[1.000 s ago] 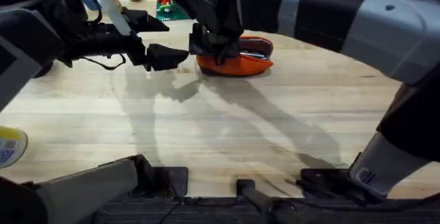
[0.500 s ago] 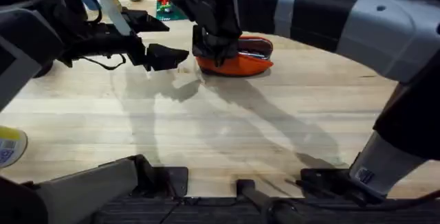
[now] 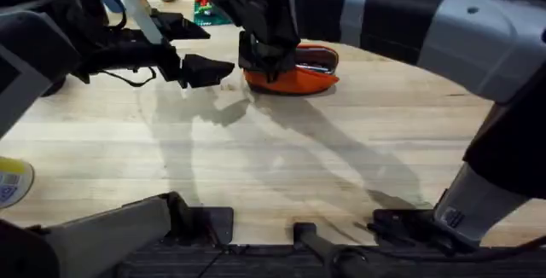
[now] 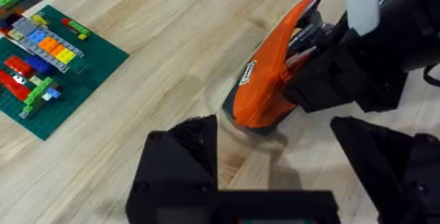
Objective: Unzip the bag, pick up the pens from the table one at a time and place them inside, then zip the bag closed.
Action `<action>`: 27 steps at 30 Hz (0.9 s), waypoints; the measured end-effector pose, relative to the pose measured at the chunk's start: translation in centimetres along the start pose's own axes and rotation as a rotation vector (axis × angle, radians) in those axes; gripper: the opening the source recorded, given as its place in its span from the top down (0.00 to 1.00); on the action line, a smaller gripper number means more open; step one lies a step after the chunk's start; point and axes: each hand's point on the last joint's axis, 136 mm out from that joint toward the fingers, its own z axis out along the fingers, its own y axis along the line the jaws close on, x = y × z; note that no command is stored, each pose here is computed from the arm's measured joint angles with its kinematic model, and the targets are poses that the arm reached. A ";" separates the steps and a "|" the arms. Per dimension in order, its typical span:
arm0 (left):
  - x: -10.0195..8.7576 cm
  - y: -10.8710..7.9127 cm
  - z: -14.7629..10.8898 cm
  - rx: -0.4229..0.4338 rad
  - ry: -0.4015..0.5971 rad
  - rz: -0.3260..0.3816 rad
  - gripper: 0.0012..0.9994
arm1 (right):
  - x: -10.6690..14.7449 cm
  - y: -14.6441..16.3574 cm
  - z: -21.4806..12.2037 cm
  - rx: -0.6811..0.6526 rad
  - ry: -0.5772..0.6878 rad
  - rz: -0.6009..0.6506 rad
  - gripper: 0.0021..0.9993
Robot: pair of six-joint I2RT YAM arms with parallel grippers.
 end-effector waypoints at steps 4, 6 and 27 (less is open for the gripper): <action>0.0 0.0 0.0 0.000 0.000 0.000 0.01 | 0.0 0.0 0.0 0.000 0.000 0.000 0.97; 0.0 0.0 0.0 0.000 0.000 0.000 0.01 | 0.0 0.0 0.0 0.000 0.000 0.000 0.97; 0.0 0.0 0.0 -0.001 -0.001 0.002 0.01 | -0.8 0.5 -1.5 -0.009 -0.007 -0.164 0.97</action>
